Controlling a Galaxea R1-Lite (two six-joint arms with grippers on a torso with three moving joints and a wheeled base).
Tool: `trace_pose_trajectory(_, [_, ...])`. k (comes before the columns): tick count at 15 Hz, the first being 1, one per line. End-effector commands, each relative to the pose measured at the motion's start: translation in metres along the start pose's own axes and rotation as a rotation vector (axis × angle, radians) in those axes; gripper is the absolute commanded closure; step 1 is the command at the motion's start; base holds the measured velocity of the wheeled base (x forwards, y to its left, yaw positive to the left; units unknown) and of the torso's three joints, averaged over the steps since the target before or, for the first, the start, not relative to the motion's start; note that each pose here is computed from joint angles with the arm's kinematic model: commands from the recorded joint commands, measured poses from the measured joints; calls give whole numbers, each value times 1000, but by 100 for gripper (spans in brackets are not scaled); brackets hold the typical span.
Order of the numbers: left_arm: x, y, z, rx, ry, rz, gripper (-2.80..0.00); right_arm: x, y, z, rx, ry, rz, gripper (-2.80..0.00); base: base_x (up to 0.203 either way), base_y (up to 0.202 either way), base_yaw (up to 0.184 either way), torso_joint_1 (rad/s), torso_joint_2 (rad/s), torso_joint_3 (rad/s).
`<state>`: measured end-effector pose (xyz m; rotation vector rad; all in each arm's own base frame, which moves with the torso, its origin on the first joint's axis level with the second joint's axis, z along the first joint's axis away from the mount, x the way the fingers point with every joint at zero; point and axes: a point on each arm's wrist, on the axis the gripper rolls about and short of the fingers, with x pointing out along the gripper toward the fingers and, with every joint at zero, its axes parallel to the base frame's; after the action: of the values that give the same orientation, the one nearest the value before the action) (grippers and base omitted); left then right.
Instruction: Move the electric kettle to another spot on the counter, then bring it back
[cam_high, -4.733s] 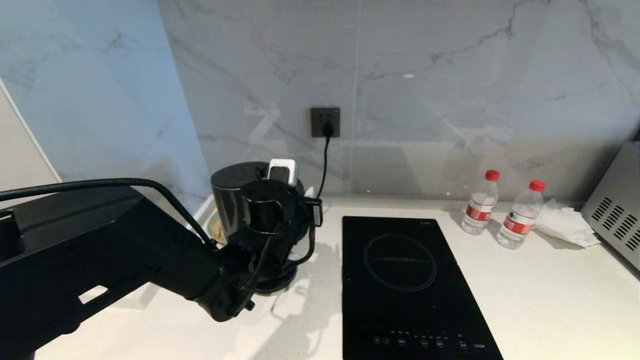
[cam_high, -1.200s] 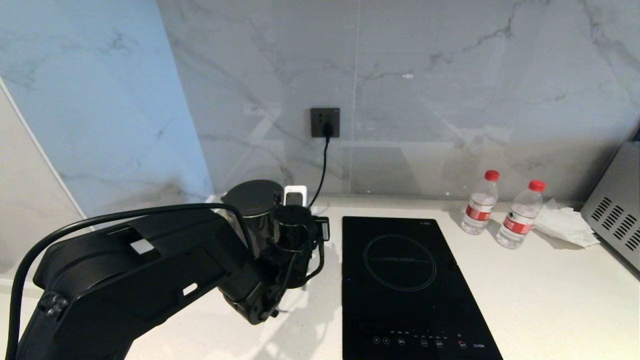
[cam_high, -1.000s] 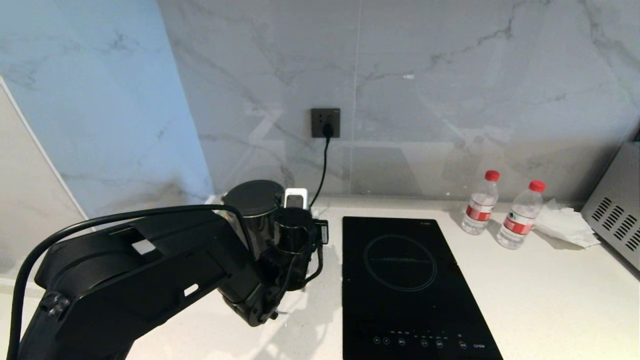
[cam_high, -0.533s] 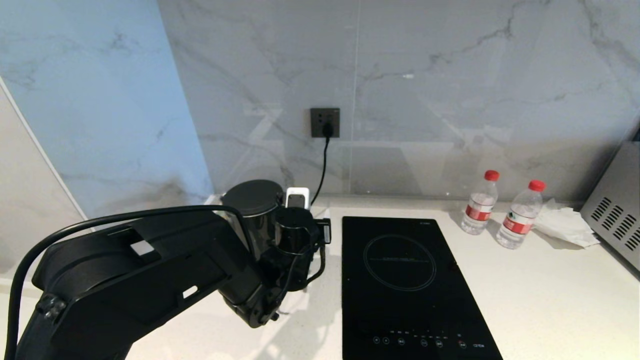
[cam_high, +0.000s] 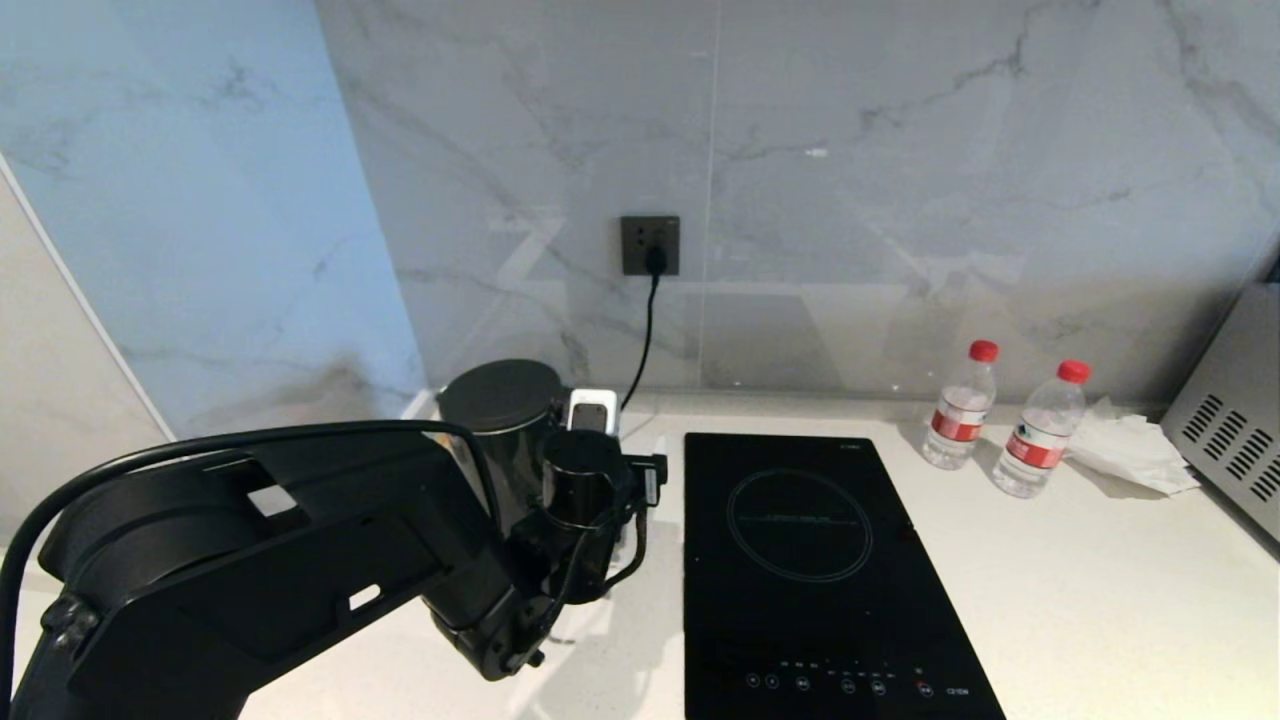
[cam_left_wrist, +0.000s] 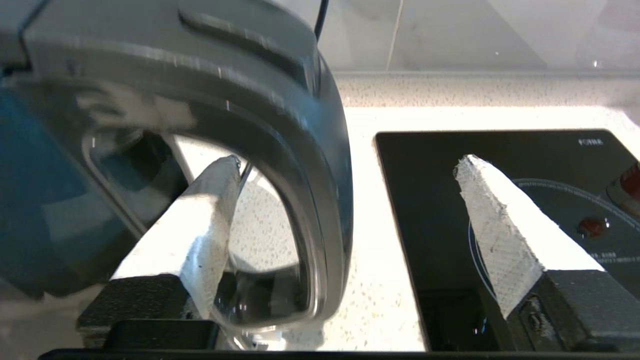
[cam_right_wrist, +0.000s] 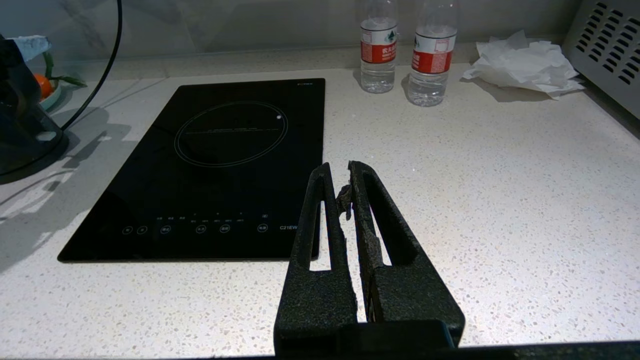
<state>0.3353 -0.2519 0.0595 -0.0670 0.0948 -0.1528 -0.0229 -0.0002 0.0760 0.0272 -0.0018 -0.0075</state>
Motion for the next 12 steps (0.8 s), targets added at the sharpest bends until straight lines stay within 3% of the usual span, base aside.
trace_pose_trajectory(1, [-4,1,1,-6,-9,-1,-280,0,0,0,0,0,0,0,0,0,0,0,0,0])
trace_pose_trajectory(12, [-37,0,-14,1,66,-37,-280,0,0,0,0,0,0,0,0,0,0,0,0,0])
